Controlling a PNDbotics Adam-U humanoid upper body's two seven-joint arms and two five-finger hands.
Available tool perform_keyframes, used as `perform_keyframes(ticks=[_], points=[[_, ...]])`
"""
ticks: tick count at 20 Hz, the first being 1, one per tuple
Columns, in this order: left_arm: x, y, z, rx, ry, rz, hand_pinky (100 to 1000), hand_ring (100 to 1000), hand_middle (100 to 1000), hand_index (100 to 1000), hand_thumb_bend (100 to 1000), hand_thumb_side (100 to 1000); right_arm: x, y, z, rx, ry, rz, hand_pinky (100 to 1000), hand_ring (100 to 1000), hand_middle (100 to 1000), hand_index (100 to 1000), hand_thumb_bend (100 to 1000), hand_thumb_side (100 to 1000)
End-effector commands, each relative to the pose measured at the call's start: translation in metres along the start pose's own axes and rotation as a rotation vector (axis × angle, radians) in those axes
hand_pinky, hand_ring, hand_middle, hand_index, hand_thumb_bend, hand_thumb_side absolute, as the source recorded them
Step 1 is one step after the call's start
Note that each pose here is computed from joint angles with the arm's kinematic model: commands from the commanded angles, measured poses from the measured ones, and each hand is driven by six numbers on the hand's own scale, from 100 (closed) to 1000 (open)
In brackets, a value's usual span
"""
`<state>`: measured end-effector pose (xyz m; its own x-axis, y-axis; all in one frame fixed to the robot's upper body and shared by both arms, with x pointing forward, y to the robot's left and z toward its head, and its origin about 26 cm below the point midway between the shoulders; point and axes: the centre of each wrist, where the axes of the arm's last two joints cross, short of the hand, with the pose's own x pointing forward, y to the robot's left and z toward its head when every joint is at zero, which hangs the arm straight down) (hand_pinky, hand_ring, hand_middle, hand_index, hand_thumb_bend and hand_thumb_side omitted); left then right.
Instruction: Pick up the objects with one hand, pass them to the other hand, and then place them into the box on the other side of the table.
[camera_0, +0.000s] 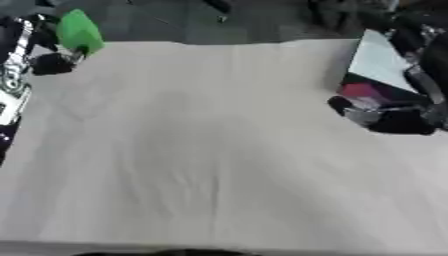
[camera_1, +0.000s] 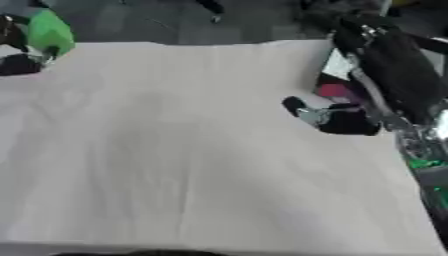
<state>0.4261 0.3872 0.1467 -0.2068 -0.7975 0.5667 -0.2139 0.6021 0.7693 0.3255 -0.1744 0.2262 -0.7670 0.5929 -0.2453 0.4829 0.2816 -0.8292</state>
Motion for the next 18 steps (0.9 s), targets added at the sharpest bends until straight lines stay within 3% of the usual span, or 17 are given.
perform_keyframes(ticks=[1, 5, 7, 13, 18], points=[[0.033, -0.014, -0.005, -0.080, -0.166, 0.047, 660, 457, 438, 545, 100, 227, 0.017, -0.009, -0.020, -0.010, -0.137, -0.015, 814, 803, 798, 953, 525, 475], [0.074, -0.050, -0.002, -0.218, -0.358, 0.132, 663, 465, 446, 554, 100, 243, 0.033, -0.013, -0.042, 0.001, -0.275, -0.018, 834, 845, 848, 958, 546, 470], [0.098, -0.065, -0.002, -0.278, -0.430, 0.173, 663, 465, 446, 554, 100, 246, 0.037, -0.011, -0.050, 0.025, -0.311, -0.014, 839, 854, 852, 967, 591, 538], [0.168, -0.094, 0.009, -0.486, -0.573, 0.245, 663, 464, 445, 553, 100, 252, 0.041, -0.004, -0.060, 0.076, -0.263, 0.012, 834, 853, 839, 977, 619, 600], [0.199, -0.102, 0.018, -0.653, -0.600, 0.287, 663, 465, 446, 554, 100, 254, 0.045, 0.003, -0.064, 0.099, -0.265, 0.014, 837, 855, 846, 978, 589, 600]])
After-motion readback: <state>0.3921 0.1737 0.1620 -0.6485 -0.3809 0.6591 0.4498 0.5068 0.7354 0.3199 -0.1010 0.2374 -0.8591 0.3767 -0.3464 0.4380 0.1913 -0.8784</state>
